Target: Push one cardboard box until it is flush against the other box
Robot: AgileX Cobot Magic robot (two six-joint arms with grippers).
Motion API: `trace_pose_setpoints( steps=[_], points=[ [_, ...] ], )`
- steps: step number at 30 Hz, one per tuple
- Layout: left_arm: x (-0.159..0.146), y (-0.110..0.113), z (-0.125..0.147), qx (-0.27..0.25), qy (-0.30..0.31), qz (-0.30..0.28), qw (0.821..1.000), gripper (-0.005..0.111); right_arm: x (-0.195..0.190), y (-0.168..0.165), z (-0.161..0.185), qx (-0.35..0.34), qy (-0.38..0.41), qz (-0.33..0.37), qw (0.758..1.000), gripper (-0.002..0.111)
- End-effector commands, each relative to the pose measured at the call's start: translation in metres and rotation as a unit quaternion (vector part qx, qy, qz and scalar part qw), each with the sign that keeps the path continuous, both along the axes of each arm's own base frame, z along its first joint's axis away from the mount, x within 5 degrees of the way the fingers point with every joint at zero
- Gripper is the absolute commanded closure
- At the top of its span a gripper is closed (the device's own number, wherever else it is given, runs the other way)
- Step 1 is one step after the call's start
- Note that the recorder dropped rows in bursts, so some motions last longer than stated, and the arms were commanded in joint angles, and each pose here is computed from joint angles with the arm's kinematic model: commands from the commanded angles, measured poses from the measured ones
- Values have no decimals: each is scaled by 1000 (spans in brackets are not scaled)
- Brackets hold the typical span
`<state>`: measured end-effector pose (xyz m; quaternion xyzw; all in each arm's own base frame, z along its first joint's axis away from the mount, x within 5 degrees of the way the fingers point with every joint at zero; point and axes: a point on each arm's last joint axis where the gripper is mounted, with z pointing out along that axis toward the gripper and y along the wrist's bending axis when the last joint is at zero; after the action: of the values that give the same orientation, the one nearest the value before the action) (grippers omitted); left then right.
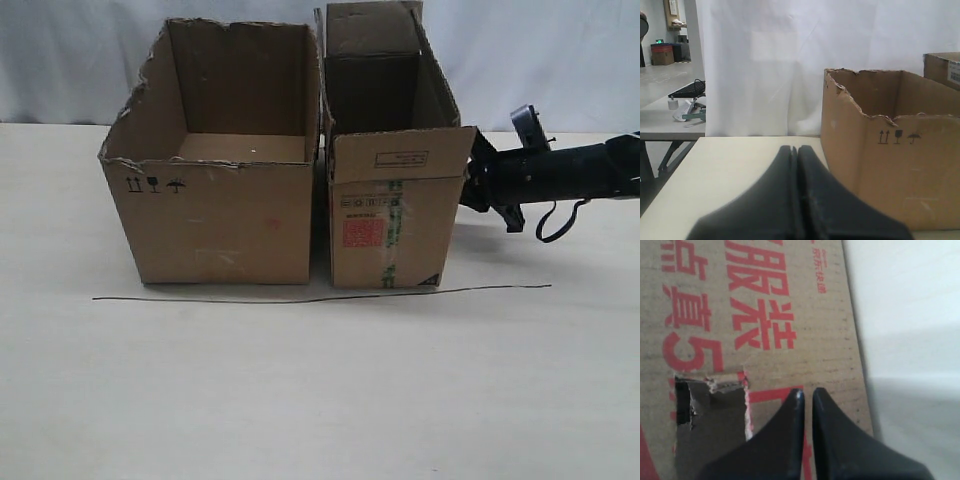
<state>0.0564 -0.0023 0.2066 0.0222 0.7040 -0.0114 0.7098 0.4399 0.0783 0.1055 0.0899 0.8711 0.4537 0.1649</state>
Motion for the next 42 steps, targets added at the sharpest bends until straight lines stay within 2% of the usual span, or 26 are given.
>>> trace_pose_setpoints(
  steps=[1,20,26,30,35,38,42],
  points=[
    [0,0,0,-2,-5,1,1000,107,1,8,1,2,-3,1,1000,103],
    [0,0,0,-2,-5,1,1000,107,3,16,3,15,-4,-18,1000,103],
    [0,0,0,-2,-5,1,1000,107,6,6,10,-1,-39,-16,999,103],
    [0,0,0,-1,-5,1,1000,107,7,-24,39,-56,-82,-22,995,103],
    [0,0,0,-1,-5,1,1000,107,-6,-71,95,-126,-114,-32,985,103],
    [0,0,0,-1,-5,1,1000,107,-27,-87,128,-173,-121,-14,977,103],
    [0,0,0,-1,-5,1,1000,107,-72,-87,167,-222,-148,-6,964,103]
  ],
)
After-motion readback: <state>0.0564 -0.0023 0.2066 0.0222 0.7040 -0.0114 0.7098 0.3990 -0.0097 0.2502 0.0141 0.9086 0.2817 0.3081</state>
